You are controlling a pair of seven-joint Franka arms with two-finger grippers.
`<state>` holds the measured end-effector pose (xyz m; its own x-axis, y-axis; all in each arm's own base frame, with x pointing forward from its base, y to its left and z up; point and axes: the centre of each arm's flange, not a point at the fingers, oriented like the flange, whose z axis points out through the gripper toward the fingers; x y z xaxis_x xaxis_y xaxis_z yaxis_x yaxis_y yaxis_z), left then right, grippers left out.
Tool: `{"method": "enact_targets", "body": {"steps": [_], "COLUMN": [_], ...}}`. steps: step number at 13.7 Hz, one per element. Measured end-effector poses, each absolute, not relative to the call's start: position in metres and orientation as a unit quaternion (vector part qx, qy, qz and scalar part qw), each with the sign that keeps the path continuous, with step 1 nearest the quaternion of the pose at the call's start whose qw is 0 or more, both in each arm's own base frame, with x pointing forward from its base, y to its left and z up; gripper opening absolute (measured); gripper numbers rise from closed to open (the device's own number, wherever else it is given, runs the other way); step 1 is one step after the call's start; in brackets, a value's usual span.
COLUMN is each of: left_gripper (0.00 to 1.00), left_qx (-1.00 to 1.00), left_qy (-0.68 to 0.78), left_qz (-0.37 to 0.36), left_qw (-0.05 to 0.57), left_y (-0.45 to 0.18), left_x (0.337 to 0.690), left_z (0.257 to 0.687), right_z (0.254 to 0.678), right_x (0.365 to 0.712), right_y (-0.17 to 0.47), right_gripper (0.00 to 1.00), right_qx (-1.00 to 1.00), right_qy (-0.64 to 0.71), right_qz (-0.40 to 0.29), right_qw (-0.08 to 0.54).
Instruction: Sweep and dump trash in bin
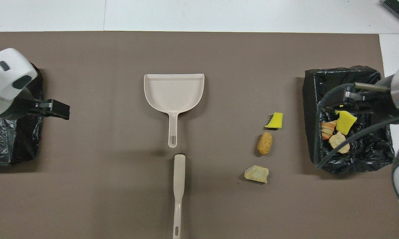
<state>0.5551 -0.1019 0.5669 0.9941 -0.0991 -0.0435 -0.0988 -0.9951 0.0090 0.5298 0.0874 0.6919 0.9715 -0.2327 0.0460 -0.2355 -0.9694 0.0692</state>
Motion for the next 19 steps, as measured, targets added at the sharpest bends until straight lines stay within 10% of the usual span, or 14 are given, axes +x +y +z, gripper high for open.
{"method": "enact_targets", "body": {"steps": [13,19], "left_gripper": [1.0,0.96], "left_qx": [0.999,0.999], "left_qy": [-0.017,-0.045], "left_qz": [-0.02,-0.021], "left_qw": [0.037,0.022], "left_y": [-0.362,-0.378], "left_x": [0.533,0.507], "left_z": [0.373,0.362], "right_z": [0.694,0.69], "right_x": [0.531,0.531], "right_y": [0.048,0.048], "right_gripper": [1.0,1.0], "right_qx": [0.993,0.993], "right_qy": [-0.113,-0.113], "right_qz": [0.007,0.0], "right_qw": [0.024,0.024]}}
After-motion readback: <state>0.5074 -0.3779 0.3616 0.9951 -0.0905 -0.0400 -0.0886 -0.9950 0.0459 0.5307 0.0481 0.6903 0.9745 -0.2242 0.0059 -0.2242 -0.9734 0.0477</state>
